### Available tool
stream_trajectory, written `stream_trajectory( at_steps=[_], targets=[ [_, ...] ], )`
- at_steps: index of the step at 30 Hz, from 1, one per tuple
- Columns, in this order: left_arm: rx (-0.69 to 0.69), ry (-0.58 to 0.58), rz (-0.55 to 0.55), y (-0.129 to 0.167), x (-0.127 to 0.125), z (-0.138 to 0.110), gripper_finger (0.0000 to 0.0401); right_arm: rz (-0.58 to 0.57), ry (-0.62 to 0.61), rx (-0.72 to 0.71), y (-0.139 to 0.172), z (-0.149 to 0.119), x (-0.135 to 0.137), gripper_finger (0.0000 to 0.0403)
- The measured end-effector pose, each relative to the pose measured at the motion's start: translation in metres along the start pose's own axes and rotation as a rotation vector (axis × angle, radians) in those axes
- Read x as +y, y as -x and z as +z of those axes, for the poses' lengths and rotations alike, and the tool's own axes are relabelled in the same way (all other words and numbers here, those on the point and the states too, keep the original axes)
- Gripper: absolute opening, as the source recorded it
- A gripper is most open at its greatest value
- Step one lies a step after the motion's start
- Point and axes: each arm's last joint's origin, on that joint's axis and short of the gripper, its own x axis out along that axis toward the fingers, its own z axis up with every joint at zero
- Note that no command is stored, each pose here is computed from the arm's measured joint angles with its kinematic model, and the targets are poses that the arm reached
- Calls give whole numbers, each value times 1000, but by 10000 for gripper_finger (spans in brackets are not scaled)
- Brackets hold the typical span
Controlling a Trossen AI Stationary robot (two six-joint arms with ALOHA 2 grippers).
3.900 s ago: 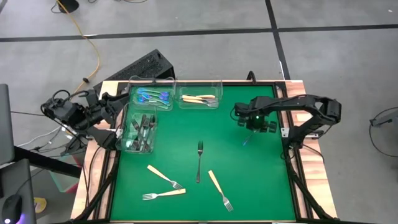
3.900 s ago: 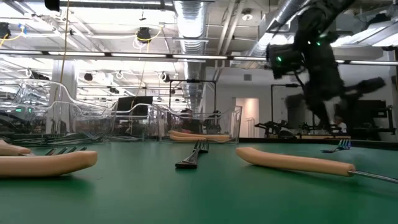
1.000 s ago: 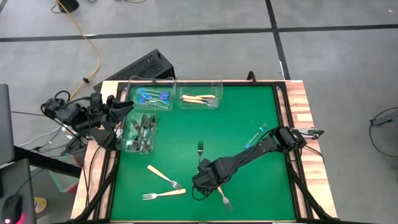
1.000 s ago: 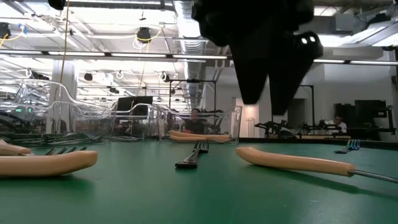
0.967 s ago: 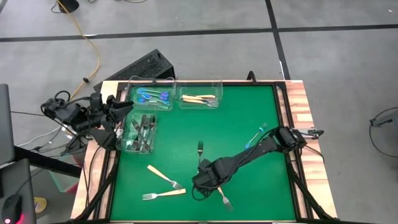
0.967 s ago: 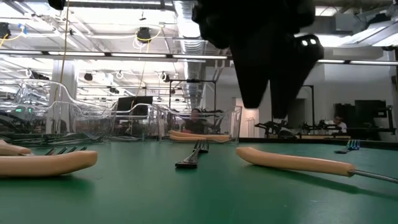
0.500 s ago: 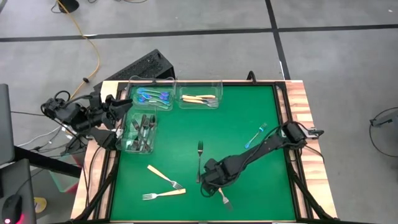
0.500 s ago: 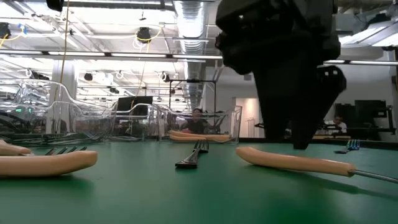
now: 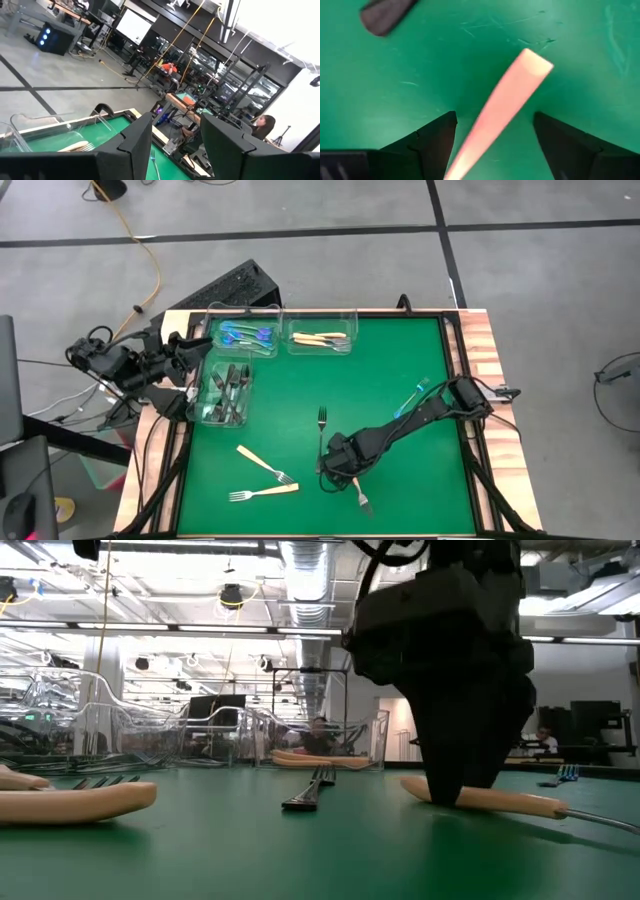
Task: Sort silverware by color (type)
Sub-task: Put the yellow fork into the top right transparent bin
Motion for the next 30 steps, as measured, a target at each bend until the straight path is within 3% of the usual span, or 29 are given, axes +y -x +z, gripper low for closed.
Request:
stream_trajectory(
  at_steps=[5,9,21,30],
  targets=[
    [1,-2,1,0,0,0,153,-23,-8,30,-5,1,-3,297],
    [1,-3,1,0,0,0,153,-51,-81,51,-6,5,-8,262],
    [-1,-66,5,0,0,0,153,-59,-142,117,-5,10,-14,61],
    [-12,-69,27,0,1,0,153,-37,-157,94,3,21,-10,58]
  ],
)
